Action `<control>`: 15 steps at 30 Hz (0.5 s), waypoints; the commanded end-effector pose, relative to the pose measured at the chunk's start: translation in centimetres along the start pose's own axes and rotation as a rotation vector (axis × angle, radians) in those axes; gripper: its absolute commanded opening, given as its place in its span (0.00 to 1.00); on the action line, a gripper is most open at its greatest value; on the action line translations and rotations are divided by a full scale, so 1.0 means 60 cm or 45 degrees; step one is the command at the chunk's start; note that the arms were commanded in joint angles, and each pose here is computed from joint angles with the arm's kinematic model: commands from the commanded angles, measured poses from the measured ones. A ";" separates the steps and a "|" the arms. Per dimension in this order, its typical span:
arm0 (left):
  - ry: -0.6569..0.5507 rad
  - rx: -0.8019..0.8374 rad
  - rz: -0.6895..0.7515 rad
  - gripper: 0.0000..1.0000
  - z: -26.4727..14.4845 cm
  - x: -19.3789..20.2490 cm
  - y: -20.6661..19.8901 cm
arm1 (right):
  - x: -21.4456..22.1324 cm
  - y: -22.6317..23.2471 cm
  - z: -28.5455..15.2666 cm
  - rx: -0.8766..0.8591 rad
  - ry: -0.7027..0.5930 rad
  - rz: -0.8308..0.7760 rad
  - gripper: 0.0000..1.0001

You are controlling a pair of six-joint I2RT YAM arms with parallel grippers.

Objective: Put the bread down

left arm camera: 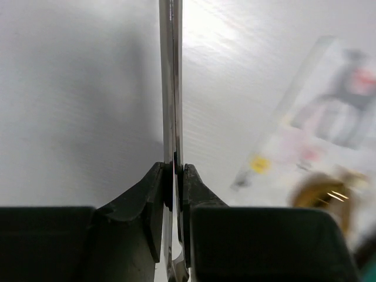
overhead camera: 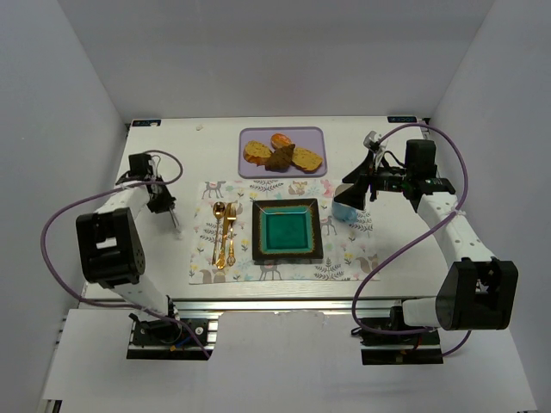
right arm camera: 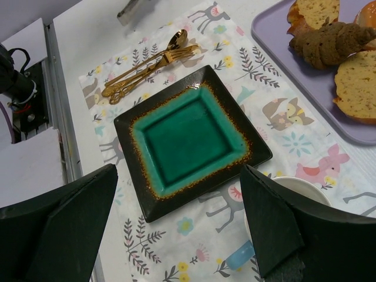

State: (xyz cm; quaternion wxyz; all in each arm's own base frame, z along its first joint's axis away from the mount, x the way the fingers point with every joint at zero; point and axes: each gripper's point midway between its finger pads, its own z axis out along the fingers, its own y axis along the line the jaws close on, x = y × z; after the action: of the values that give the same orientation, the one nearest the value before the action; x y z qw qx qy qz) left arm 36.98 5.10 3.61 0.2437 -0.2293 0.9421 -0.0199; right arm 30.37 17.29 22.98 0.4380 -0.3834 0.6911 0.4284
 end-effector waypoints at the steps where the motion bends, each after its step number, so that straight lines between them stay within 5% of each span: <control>1: -0.243 0.393 0.004 0.00 -0.120 -0.073 -0.114 | -0.010 0.015 -0.005 -0.020 -0.021 -0.026 0.89; 6: -0.267 0.797 0.098 0.28 -0.239 -0.072 -0.280 | -0.010 0.011 -0.004 -0.022 -0.022 -0.022 0.89; 9: -0.190 0.886 0.134 0.41 -0.251 -0.052 -0.341 | -0.014 0.011 -0.004 -0.021 -0.024 -0.032 0.89; 15: -0.196 0.975 0.189 0.48 -0.274 -0.077 -0.423 | -0.015 0.015 -0.008 -0.017 -0.028 -0.048 0.89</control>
State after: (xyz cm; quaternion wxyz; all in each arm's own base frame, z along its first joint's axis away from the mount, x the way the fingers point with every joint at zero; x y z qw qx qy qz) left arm 42.84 -15.43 22.20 0.3818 -0.0590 0.8684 -0.3109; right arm 30.25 17.27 22.72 0.4353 -0.3816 0.6930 0.4297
